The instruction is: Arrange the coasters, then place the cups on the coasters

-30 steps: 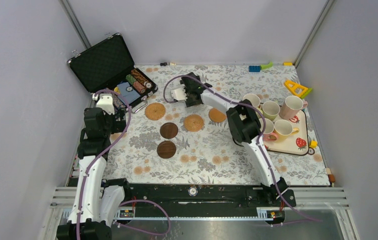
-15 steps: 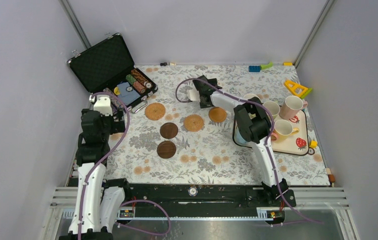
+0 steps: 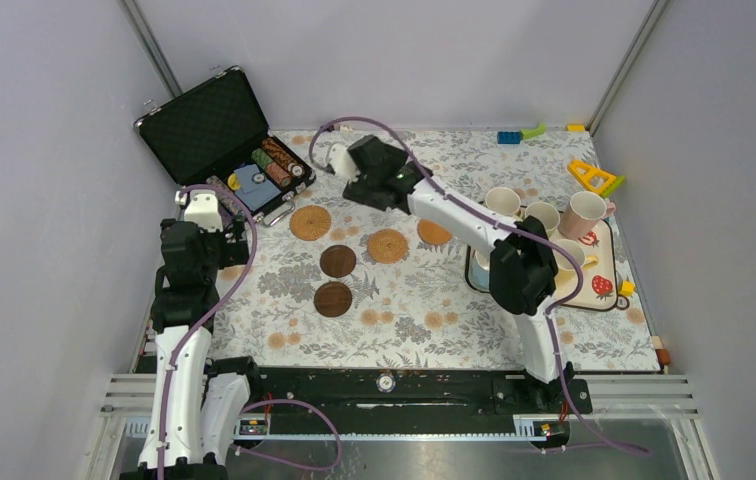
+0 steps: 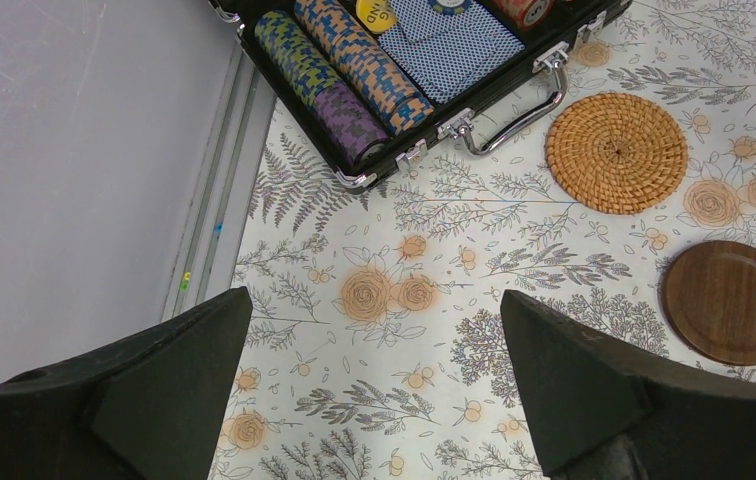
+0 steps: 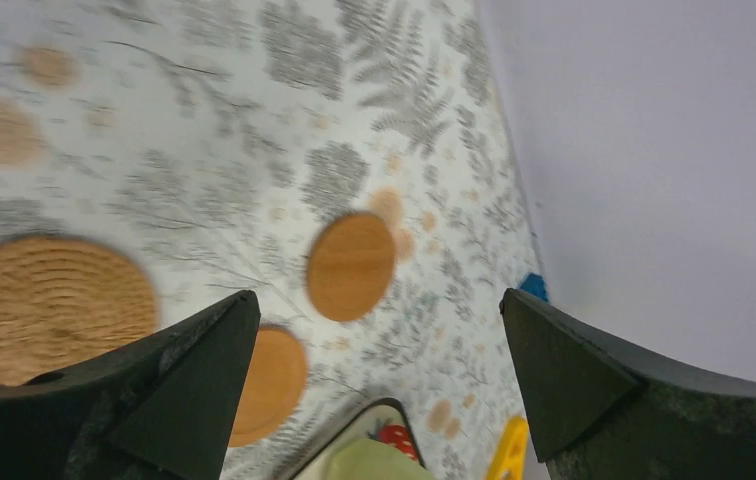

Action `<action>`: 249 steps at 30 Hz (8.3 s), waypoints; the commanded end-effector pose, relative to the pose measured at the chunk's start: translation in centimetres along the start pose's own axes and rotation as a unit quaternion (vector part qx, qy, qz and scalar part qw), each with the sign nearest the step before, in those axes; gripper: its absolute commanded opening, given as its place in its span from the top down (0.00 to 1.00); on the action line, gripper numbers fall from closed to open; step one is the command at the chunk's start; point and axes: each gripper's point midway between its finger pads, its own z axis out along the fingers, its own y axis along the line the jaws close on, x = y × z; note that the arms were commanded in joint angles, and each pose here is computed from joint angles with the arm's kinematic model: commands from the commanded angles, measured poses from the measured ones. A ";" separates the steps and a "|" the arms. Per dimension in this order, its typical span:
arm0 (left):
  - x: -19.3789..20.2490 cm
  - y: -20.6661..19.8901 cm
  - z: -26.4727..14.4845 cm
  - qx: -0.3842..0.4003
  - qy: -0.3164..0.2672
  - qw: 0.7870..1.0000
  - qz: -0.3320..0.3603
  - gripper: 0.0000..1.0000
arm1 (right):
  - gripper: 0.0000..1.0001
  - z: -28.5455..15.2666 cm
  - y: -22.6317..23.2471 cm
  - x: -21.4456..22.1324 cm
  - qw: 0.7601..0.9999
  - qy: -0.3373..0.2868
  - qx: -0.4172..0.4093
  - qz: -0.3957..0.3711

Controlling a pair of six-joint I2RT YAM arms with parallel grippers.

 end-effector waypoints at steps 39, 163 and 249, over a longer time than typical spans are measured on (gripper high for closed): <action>-1.7 0.9 -0.3 -0.016 -0.032 0.999 -0.013 0.01 | 0.00 -3.8 23.1 11.0 0.943 0.099 -0.224 -0.226; -1.0 1.9 0.9 -0.040 -0.017 0.999 -0.015 0.01 | 0.00 11.8 13.8 -15.6 0.963 -0.124 0.145 -0.190; -1.2 2.4 0.2 -0.041 -0.024 0.998 -0.029 0.01 | 0.00 4.0 19.5 -10.6 0.975 -0.034 -0.005 -0.220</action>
